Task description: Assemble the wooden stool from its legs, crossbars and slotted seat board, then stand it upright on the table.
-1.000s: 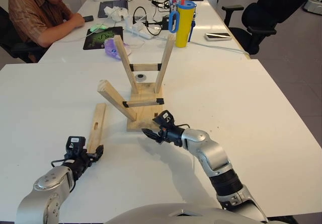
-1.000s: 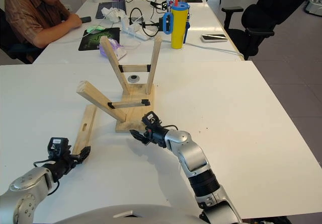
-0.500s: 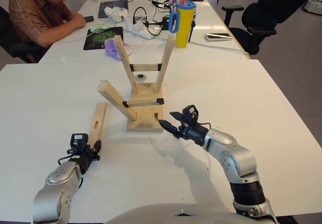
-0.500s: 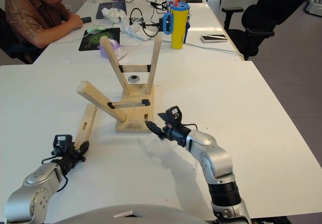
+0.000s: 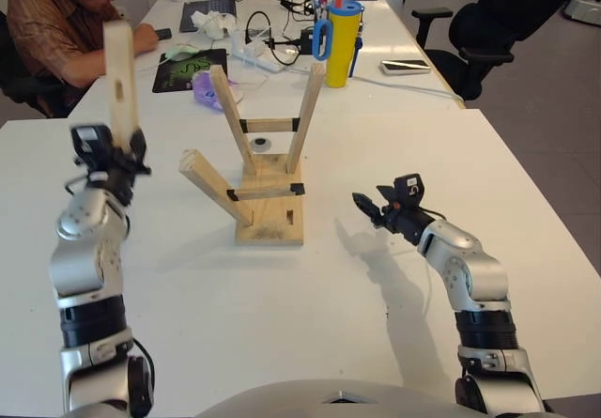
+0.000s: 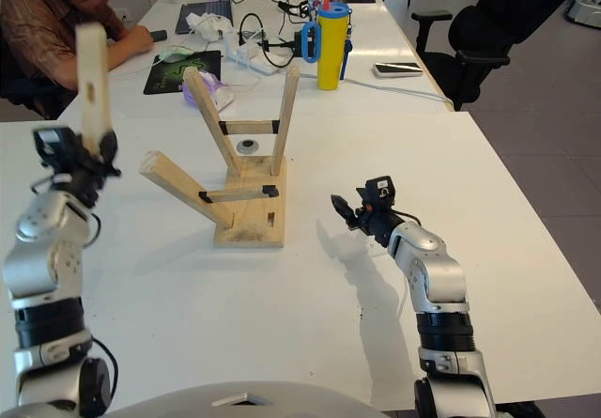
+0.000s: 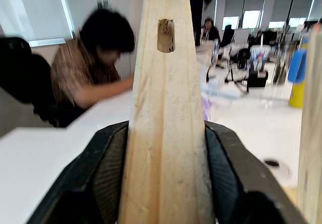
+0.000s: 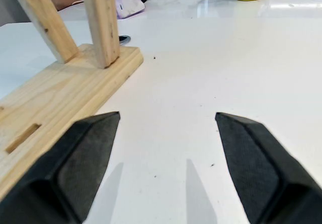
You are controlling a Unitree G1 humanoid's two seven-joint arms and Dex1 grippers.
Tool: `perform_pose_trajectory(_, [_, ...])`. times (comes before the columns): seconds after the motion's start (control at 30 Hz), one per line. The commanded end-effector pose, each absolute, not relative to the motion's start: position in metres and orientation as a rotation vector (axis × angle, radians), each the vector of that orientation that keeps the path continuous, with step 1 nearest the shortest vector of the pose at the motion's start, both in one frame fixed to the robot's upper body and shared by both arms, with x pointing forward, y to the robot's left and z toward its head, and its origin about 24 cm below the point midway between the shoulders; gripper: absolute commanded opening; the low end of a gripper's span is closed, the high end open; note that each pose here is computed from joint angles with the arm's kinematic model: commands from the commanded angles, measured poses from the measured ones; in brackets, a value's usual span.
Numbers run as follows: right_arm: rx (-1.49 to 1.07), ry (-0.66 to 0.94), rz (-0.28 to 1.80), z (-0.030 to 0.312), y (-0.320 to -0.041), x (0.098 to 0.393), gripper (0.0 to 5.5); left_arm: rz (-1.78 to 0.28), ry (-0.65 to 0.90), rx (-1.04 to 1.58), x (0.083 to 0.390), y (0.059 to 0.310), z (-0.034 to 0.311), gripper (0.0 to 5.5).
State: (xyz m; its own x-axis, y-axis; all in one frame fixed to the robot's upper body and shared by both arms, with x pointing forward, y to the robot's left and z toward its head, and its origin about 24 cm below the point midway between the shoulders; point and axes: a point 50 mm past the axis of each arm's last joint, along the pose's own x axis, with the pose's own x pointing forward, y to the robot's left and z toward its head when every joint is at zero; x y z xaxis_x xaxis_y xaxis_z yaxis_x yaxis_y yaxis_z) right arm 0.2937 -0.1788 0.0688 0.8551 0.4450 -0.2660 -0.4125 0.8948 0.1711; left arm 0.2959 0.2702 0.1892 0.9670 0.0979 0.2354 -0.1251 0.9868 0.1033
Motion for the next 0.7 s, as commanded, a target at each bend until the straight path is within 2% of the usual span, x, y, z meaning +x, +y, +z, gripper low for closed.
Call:
perform_pose_trajectory(0.03, [0.114,0.215,0.475,0.089,-0.175,0.317,3.52,0.082,-0.354,0.157,0.303,0.265,0.219,2.06])
perform_pose_trajectory(0.13, [0.112,0.174,0.463,0.098,-0.175,0.330,3.52,0.010,-0.460,0.092,0.305,0.254,0.239,2.06])
perform_pose_trajectory(0.33, [0.086,0.079,0.457,0.121,-0.176,0.350,3.52,-0.303,-0.606,-0.006,0.304,0.208,0.277,2.06])
perform_pose_trajectory(0.47, [0.137,0.000,0.617,0.149,-0.171,0.352,3.52,-0.598,-0.585,-0.159,0.306,0.169,0.280,2.06])
perform_pose_trajectory(0.57, [0.259,-0.052,0.751,0.176,-0.184,0.344,3.52,-0.832,-0.525,-0.256,0.306,0.135,0.266,2.06])
perform_pose_trajectory(0.7, [0.431,-0.036,0.995,0.208,-0.193,0.328,4.08,-1.042,-0.428,-0.325,0.303,0.118,0.259,2.06])
